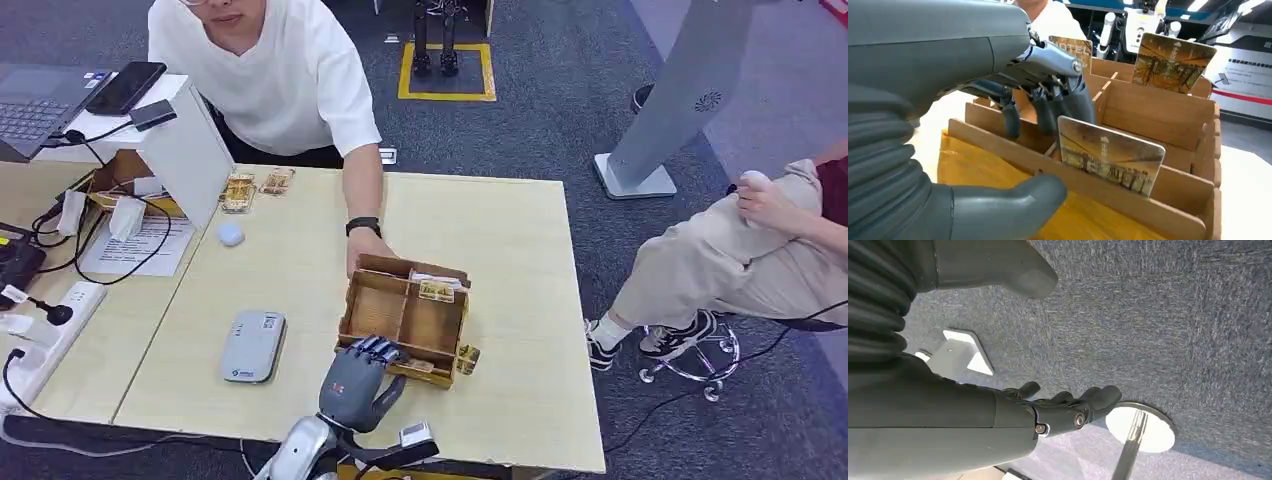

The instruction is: Pass the card to the sensor for recognition and then transmit it.

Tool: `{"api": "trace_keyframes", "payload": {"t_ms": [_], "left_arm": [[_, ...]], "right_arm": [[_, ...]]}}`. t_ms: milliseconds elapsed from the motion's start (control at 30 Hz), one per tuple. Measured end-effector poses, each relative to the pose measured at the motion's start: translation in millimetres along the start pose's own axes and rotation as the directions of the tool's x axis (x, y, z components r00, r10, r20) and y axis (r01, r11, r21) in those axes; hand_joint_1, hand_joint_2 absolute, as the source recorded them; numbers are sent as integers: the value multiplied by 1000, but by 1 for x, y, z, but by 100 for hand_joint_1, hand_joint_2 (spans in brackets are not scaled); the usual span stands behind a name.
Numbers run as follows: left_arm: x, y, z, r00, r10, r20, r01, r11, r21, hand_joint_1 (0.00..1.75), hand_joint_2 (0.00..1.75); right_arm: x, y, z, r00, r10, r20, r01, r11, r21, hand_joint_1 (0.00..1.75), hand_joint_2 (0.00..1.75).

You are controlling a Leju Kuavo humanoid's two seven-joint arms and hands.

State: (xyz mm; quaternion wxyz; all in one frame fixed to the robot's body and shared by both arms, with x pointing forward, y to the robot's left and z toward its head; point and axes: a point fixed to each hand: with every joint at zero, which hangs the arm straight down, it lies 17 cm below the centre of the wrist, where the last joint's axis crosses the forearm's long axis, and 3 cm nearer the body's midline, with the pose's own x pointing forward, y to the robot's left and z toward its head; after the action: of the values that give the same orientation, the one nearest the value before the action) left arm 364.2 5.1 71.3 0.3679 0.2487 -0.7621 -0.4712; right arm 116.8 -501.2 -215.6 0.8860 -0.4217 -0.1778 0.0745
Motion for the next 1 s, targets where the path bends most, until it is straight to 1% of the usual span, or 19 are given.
{"api": "trace_keyframes", "payload": {"t_ms": [67, 100, 167, 200, 333, 367, 400, 433, 500, 533, 567, 600, 633, 667, 1000], "left_arm": [[0, -1, 1, 1000, 4, 0, -4, 1000, -3, 105, 175], [0, -2, 2, 1000, 5, -2, -5, 1000, -4, 117, 175], [0, -1, 2, 1000, 5, -1, -5, 1000, -3, 105, 175], [0, 0, 2, 1000, 5, 0, -5, 1000, -2, 105, 175], [-1, 1, 2, 1000, 3, 3, -3, 1000, -1, 124, 175], [0, 1, 2, 1000, 5, 3, -5, 1000, 0, 120, 175], [0, 1, 2, 1000, 6, 3, -6, 1000, 1, 126, 175], [0, 2, 1, 1000, 8, 3, -8, 1000, 2, 140, 175], [1, 3, 1, 1000, 9, 4, -9, 1000, 4, 148, 175], [1, 3, 1, 1000, 10, 5, -10, 1000, 5, 147, 175], [2, 4, 0, 1000, 11, 5, -11, 1000, 7, 154, 175], [2, 4, 0, 1000, 11, 6, -11, 1000, 7, 166, 175], [3, 4, 0, 1000, 12, 6, -12, 1000, 6, 166, 175], [4, 5, 0, 1000, 14, 7, -14, 1000, 9, 175, 175], [7, 5, 5, 999, 34, 2, -34, 999, 13, 175, 175]], "right_arm": [[0, 0, 0, 1000, -2, 0, 2, 1000, 0, 0, 175], [0, 0, 0, 1000, -3, -1, 3, 1000, -1, 0, 175], [0, 0, 0, 1000, -2, -1, 2, 1000, -1, 0, 175], [0, 0, 0, 1000, -2, -1, 2, 1000, -1, 0, 175], [0, 0, 0, 1000, 1, 1, -1, 1000, 0, 0, 175], [0, 0, 0, 1000, 2, 2, -2, 1000, 0, 0, 175], [0, 0, 0, 1000, 2, 2, -2, 1000, 0, 0, 175], [-1, 0, 0, 1000, 2, 0, -2, 1000, 0, 0, 175], [-1, 0, 0, 1000, 2, -1, -2, 1000, 0, 0, 175], [-1, 0, 0, 1000, 2, -1, -2, 1000, 0, 0, 175], [-1, 0, 0, 1000, 2, -1, -2, 1000, 0, 0, 175], [-1, 0, 0, 1000, 2, -1, -2, 1000, 0, 0, 175], [-1, 0, 0, 1000, 2, -1, -2, 1000, 0, 0, 175], [-1, 0, 0, 1000, 2, -1, -2, 1000, 0, 0, 175], [-3, 0, 1, 1000, -1, -6, 1, 1000, 0, 0, 175]]}}
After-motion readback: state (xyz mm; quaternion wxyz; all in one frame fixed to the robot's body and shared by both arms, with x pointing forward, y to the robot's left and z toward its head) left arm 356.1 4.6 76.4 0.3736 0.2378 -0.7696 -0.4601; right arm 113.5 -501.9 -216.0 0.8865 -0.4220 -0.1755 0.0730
